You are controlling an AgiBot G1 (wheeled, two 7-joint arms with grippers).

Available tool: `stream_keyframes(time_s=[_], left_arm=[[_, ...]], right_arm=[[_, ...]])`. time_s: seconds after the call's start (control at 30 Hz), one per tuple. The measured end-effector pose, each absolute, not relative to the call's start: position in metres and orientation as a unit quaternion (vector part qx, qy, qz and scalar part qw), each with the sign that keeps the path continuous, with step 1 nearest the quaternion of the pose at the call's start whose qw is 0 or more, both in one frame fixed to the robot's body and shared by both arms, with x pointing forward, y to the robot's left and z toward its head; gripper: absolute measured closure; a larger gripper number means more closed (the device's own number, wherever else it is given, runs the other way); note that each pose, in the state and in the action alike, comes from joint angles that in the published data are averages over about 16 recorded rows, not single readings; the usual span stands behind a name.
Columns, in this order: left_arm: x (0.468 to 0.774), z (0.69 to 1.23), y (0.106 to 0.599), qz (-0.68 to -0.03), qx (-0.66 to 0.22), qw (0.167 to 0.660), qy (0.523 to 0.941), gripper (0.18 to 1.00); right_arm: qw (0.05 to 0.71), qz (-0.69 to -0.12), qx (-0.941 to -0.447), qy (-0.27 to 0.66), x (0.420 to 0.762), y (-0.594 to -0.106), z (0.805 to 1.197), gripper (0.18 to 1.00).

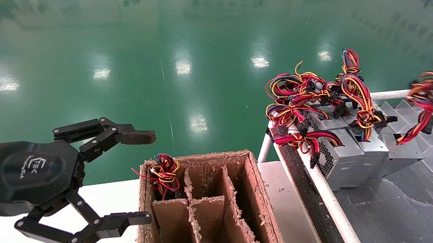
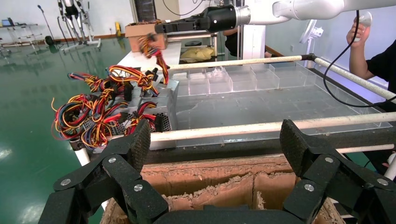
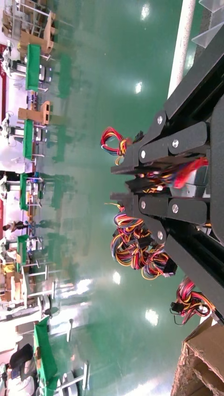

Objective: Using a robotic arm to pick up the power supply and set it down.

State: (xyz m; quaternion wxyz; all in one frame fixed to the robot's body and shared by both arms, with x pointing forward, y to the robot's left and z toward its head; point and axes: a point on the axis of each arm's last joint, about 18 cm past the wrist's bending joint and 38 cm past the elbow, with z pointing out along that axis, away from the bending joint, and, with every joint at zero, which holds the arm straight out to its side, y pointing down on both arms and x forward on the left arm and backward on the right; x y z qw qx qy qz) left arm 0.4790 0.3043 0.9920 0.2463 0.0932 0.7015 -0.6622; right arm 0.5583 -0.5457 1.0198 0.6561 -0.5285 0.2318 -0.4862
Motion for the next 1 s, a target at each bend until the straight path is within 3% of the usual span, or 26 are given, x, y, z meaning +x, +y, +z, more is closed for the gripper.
stream_keyframes(time_s=[0.4, 1.0], left_arm=[[0.479, 0.992, 0.304, -0.662, 0.093, 0.246, 0.701, 0.184], [0.479, 0.992, 0.304, -0.662, 0.093, 0.246, 0.701, 0.184]], right_arm=[[0.666, -0.48, -0.521, 0.233, 0.56, -0.543, 1.023, 0.791], [0.721, -0.435, -0.502, 0.197, 0.546, -0.527, 1.044, 0.388]])
